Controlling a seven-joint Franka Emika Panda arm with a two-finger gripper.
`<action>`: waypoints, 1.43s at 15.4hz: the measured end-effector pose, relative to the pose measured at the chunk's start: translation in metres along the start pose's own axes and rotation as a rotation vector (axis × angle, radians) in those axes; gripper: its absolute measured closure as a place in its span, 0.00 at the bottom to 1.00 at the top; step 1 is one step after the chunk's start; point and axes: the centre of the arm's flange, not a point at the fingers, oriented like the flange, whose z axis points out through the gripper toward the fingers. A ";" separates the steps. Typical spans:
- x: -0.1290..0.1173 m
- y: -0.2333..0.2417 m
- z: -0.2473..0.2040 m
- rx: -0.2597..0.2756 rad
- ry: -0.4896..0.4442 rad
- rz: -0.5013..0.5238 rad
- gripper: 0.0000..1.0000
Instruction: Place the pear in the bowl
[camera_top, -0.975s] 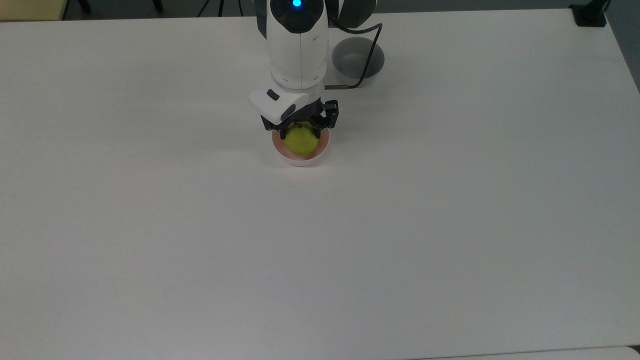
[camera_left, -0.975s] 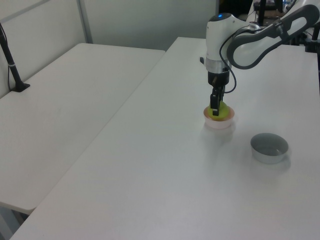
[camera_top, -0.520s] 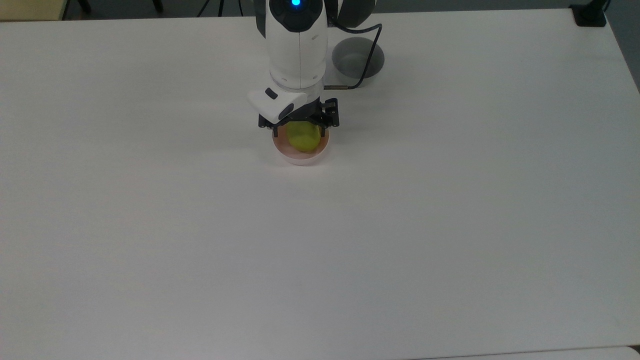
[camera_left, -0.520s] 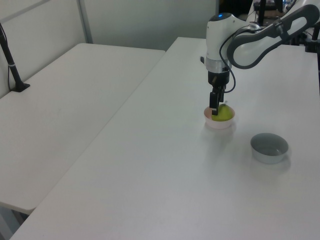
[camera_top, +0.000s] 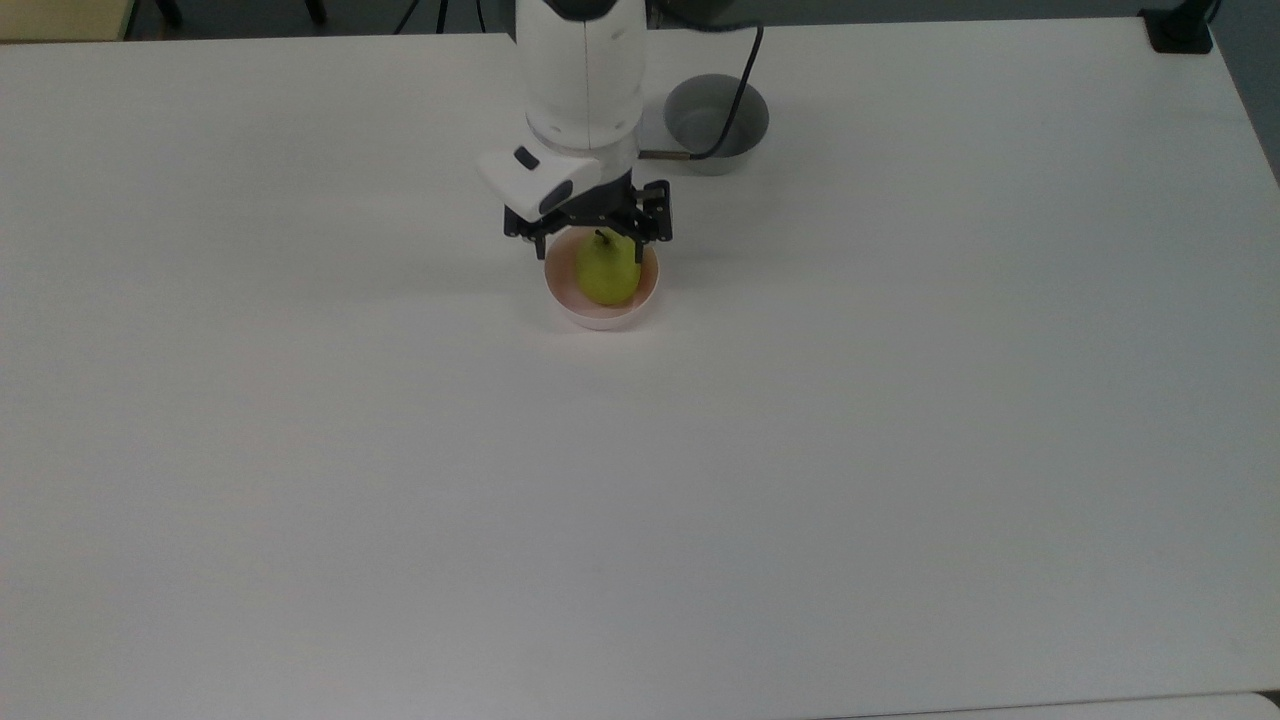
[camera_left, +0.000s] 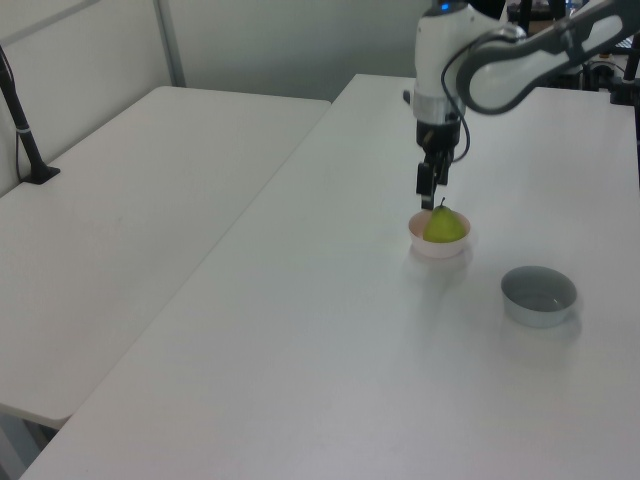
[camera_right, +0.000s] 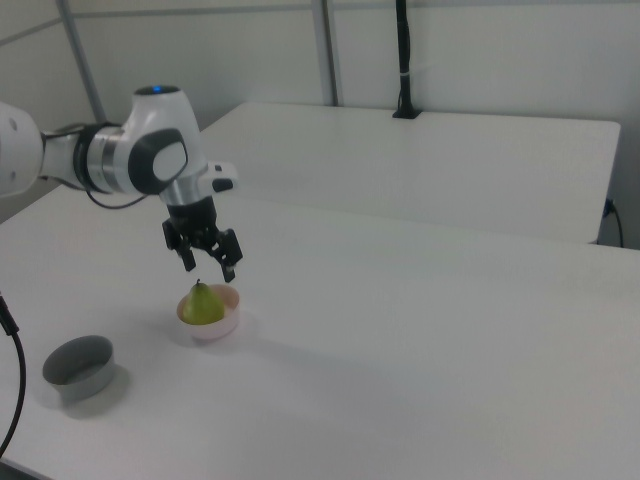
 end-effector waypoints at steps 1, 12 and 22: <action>0.000 0.005 -0.017 -0.002 -0.005 0.012 0.00; -0.047 0.087 -0.183 -0.004 0.056 0.146 0.00; -0.057 0.126 -0.211 0.078 0.094 0.034 0.00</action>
